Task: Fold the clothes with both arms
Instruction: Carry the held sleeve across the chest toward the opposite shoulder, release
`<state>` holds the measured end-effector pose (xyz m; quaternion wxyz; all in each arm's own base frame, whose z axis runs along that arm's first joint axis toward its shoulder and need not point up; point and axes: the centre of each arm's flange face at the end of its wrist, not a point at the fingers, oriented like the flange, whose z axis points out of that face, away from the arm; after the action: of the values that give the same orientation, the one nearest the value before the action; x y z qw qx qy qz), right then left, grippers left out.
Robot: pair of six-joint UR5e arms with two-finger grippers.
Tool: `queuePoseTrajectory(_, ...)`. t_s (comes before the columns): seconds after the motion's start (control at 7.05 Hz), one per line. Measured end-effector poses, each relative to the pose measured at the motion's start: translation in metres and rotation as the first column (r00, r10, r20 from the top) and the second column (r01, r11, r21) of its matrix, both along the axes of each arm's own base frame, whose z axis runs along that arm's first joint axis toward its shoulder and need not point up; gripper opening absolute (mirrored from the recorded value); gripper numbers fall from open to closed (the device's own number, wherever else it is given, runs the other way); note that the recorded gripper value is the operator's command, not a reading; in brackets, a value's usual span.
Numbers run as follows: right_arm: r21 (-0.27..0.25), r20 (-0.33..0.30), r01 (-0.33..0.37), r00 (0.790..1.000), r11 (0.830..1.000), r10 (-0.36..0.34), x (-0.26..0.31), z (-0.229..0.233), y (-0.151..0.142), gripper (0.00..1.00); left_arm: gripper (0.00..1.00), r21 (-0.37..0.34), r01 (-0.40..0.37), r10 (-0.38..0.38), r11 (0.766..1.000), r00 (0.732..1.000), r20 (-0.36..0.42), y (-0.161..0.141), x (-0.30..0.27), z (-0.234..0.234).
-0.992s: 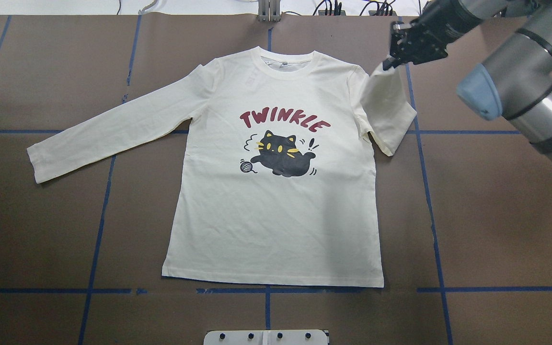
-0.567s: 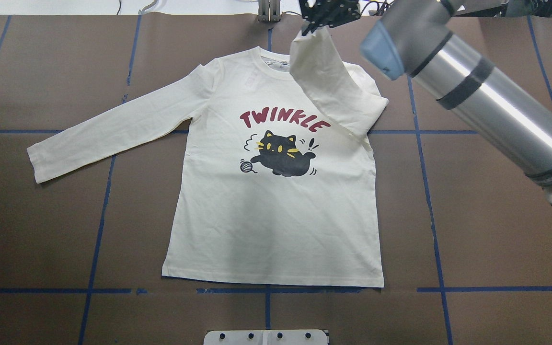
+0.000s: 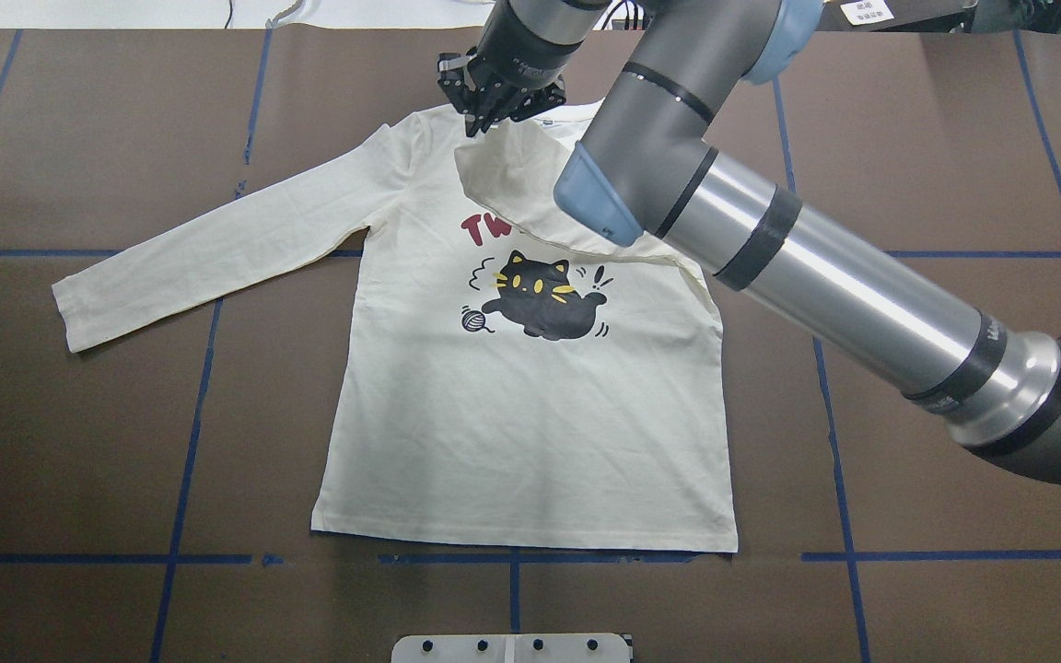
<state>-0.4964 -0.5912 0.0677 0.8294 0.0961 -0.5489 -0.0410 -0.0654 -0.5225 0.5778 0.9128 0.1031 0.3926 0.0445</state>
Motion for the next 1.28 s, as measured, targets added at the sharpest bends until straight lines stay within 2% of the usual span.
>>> queuePoseTrajectory(0.43,0.059,0.138,-0.02,0.99,0.998,0.011,-0.029,0.037,0.031,0.0,1.0,-0.003,0.0,0.0,1.0,1.0,0.0,0.0,0.0,0.002)
queuePoseTrajectory(0.57,0.07,0.151,-0.034,0.988,0.997,0.023,-0.047,0.039,0.039,0.23,1.0,-0.003,0.0,0.0,1.0,1.0,0.0,0.0,0.0,0.002)
queuePoseTrajectory(0.71,0.077,0.143,-0.052,0.989,0.996,0.041,-0.074,0.029,0.042,0.99,1.0,-0.002,0.0,0.0,1.0,1.0,0.0,0.0,0.0,0.001)
queuePoseTrajectory(0.99,0.092,0.112,-0.104,0.989,0.99,0.093,-0.127,-0.014,0.036,1.0,1.0,0.001,-0.001,0.001,1.0,1.0,0.0,-0.001,0.0,0.002)
queuePoseTrajectory(1.28,0.095,0.097,-0.142,0.986,0.985,0.132,-0.144,-0.026,0.038,1.0,1.0,0.009,0.001,-0.001,1.0,1.0,0.0,-0.002,0.0,0.014)
